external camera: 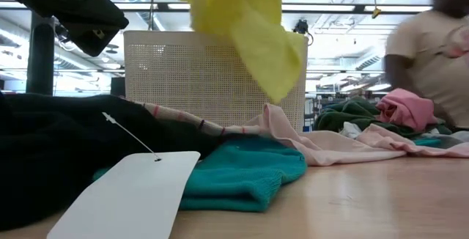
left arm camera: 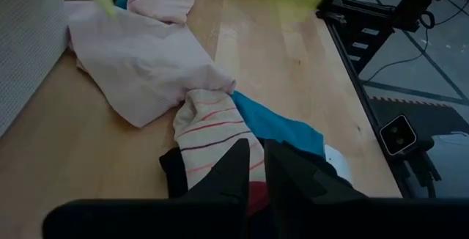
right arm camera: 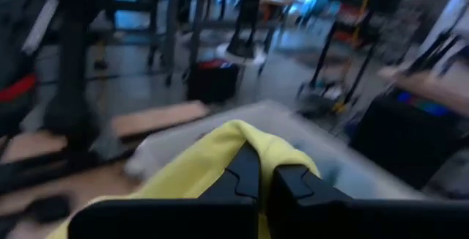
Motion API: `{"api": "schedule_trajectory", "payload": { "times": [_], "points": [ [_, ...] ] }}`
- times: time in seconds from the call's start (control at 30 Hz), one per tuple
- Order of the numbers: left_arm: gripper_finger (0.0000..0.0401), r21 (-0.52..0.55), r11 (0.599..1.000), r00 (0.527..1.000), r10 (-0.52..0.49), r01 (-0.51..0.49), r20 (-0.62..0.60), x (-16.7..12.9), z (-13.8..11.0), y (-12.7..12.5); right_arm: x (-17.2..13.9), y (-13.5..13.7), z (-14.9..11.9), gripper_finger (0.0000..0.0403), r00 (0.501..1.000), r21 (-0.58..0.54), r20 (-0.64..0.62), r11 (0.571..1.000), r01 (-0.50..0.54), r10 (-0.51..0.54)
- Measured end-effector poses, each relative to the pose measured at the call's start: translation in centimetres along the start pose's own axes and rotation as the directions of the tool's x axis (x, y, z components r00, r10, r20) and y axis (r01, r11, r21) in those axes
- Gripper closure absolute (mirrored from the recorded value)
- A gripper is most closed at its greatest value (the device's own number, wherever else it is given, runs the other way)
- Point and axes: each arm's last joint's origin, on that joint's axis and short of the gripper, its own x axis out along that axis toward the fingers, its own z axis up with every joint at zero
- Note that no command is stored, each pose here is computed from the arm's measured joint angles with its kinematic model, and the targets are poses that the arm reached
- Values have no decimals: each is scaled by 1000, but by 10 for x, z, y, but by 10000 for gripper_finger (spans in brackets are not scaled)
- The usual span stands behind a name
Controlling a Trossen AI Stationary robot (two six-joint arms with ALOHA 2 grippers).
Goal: Sort clothes
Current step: Put the yellow polo shirt into the laundry bin
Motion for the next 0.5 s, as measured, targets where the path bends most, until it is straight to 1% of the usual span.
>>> {"api": "schedule_trajectory", "payload": {
  "times": [0.13, 0.27, 0.37, 0.5],
  "points": [
    [352, 0, 1000, 1000, 0, 0, 1, 0, 0, 0, 11, -36, 41, 401, 993, -46, 69, 994, 97, -94],
    [352, 1, 1000, 1000, 1, -1, -1, 0, 0, 0, 22, -80, 72, 401, 974, -10, 127, 982, 189, -186],
    [352, 2, 1000, 1000, 2, -2, -2, 0, 0, 0, 32, -111, 84, 402, 959, 27, 149, 970, 241, -243],
    [353, 8, 1000, 1000, 8, -8, -13, 0, -4, 2, 46, -138, 81, 402, 941, 27, 119, 948, 317, -318]
  ]
}}
